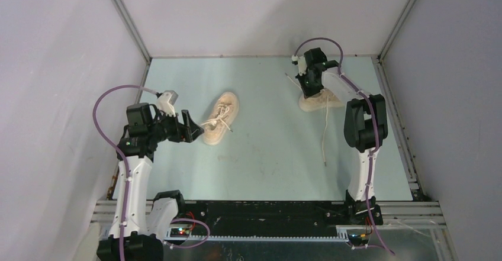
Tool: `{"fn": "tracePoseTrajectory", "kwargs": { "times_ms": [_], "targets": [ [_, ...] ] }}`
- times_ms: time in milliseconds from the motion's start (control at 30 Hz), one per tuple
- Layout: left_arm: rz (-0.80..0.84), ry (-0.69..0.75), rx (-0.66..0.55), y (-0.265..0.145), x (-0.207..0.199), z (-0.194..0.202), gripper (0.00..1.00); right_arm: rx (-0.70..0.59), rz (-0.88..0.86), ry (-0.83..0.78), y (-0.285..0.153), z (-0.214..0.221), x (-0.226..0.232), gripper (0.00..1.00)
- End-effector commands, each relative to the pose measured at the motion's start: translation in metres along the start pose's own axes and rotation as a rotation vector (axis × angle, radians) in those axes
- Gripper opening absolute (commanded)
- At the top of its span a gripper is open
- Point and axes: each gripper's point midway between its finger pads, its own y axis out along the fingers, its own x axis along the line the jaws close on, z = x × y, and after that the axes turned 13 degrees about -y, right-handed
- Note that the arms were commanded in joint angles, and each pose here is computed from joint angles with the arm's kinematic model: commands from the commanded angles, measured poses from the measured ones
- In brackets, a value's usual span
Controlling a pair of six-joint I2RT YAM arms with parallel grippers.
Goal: Tie the shoes
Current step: Move the shoe to the center of the board.
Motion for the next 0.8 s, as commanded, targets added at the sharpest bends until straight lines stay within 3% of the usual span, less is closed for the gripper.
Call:
{"fn": "tracePoseTrajectory", "kwargs": {
  "times_ms": [0,67,200,467,600,767],
  "targets": [
    [0.041,-0.012,-0.041,-0.002,-0.01,-0.012,0.82,-0.05,-0.131,-0.113,-0.024,-0.014,0.032,0.0],
    [0.047,-0.011,-0.041,-0.001,-0.01,-0.012,0.82,-0.161,-0.273,-0.264,-0.059,-0.023,0.071,0.0],
    [0.07,-0.034,-0.048,0.005,-0.01,-0.011,0.81,-0.2,-0.481,-0.611,-0.093,0.019,0.156,0.0],
    [0.106,-0.074,-0.026,0.016,-0.014,-0.005,0.77,-0.093,-0.744,-0.91,-0.138,0.106,0.272,0.0],
    [0.105,-0.075,0.018,0.024,-0.017,0.003,0.75,-0.037,-0.761,-1.048,-0.151,0.147,0.3,0.0],
    [0.119,-0.069,0.043,0.03,-0.02,0.009,0.75,0.032,-0.634,-1.145,-0.136,0.17,0.281,0.0]
  ]
}}
